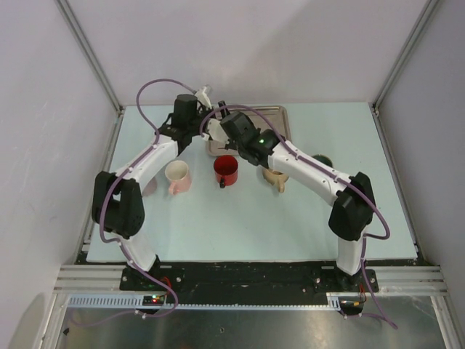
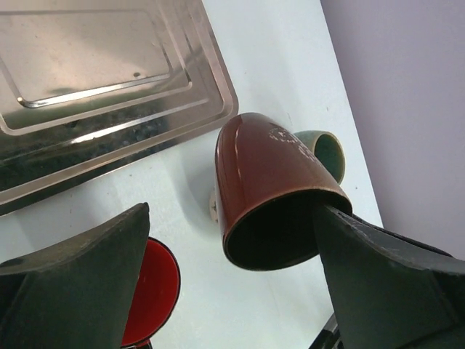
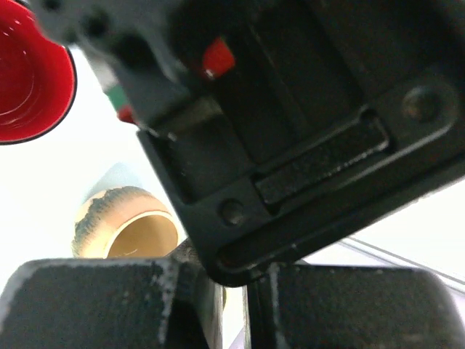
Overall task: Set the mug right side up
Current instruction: Turn over the cup on the tray, then place the cup at the corner of the board.
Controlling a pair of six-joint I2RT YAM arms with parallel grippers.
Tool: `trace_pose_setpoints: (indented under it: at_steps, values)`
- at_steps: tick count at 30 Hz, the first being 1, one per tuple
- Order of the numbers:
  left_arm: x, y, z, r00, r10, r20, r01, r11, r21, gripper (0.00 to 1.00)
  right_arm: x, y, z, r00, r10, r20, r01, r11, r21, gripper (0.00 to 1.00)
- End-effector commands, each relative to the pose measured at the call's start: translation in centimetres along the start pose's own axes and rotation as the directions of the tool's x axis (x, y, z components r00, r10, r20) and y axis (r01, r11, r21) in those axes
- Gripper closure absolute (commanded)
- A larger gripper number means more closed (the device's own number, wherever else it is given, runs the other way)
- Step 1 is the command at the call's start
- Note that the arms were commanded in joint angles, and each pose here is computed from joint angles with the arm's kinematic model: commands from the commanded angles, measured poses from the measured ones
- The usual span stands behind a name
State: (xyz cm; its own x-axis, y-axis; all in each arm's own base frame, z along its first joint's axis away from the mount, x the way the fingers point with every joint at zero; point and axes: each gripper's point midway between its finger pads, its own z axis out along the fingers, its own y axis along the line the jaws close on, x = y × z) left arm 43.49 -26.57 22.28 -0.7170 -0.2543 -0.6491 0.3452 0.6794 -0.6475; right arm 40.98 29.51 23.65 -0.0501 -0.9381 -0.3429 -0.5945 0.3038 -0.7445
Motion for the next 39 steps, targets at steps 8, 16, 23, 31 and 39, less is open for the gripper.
trace_pose_setpoints:
  at_steps: [8,16,23,31,39]
  values:
    - [-4.7,-1.5,-4.0,0.987,0.077,0.14,-0.083,0.996,0.04,0.0,4.1,-7.6,-2.9,0.954,0.291,0.064,-0.297,0.95,0.1,1.0]
    - [-7.5,0.1,-6.9,0.968,0.132,0.214,-0.134,0.991,-0.005,0.01,12.5,-11.4,-5.1,0.86,0.506,0.06,-0.509,0.845,0.163,1.0]
    - [-8.7,2.2,-10.6,0.949,0.187,0.254,-0.178,0.982,-0.06,0.02,22.0,-12.9,-7.1,0.726,0.686,0.038,-0.674,0.701,0.235,1.0]
    - [-8.3,6.2,-16.6,0.925,0.258,0.279,-0.21,0.959,-0.19,0.02,31.5,-11.1,-8.9,0.505,0.862,0.044,-0.842,0.48,0.244,1.0]
    - [-6.5,8.3,-21.4,0.898,0.345,0.272,-0.266,0.92,-0.288,0.02,36.3,-7.1,-9.6,0.389,0.918,0.073,-0.903,0.364,0.228,1.0]
